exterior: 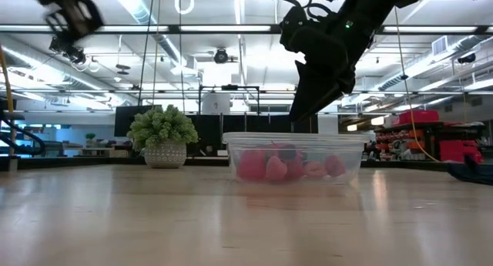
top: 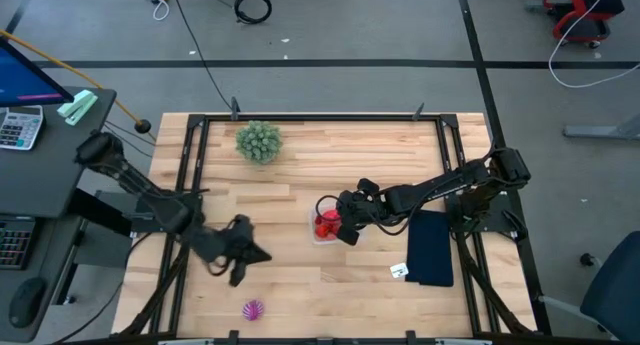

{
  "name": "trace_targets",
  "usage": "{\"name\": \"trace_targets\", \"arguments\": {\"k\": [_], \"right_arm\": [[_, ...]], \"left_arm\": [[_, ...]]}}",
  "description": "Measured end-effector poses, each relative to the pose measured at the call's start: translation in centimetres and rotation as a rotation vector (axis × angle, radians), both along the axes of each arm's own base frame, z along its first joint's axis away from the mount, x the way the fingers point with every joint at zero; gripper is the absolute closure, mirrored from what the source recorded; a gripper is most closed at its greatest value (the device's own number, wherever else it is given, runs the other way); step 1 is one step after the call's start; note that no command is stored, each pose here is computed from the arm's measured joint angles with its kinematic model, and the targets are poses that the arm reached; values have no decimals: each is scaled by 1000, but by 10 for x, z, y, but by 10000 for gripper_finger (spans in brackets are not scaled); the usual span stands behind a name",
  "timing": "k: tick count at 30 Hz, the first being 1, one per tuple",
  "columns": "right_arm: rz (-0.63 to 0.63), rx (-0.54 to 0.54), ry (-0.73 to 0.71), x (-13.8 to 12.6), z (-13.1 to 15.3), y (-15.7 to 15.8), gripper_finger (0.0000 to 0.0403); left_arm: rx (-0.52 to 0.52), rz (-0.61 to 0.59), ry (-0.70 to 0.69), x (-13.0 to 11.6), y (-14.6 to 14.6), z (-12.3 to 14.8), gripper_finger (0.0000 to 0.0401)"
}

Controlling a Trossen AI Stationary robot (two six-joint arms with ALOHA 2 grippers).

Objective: Pick and placing Produce into tupperware
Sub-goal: Put the purple onion into the transparent bin

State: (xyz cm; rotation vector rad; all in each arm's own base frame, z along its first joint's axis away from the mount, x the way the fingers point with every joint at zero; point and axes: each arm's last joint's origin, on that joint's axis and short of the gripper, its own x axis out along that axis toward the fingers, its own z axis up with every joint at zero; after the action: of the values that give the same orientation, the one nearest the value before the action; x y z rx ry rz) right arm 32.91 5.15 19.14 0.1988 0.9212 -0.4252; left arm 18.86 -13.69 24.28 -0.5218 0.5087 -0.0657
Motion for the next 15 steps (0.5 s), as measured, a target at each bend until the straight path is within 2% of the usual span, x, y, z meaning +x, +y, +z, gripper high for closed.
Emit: {"name": "trace_targets", "arguments": {"k": [5, 11, 15], "right_arm": [[-1, 0, -1, 0, 0, 0, 243], [-19, 13, -7, 0, 0, 0, 243], [-26, 17, -10, 0, 0, 0, 243]], "left_arm": [[-48, -46, -23, -23, -21, 5, 389], [-32, -175, 14, -42, -47, -5, 396], [-66, -159, 61, -43, -55, -14, 385]]}}
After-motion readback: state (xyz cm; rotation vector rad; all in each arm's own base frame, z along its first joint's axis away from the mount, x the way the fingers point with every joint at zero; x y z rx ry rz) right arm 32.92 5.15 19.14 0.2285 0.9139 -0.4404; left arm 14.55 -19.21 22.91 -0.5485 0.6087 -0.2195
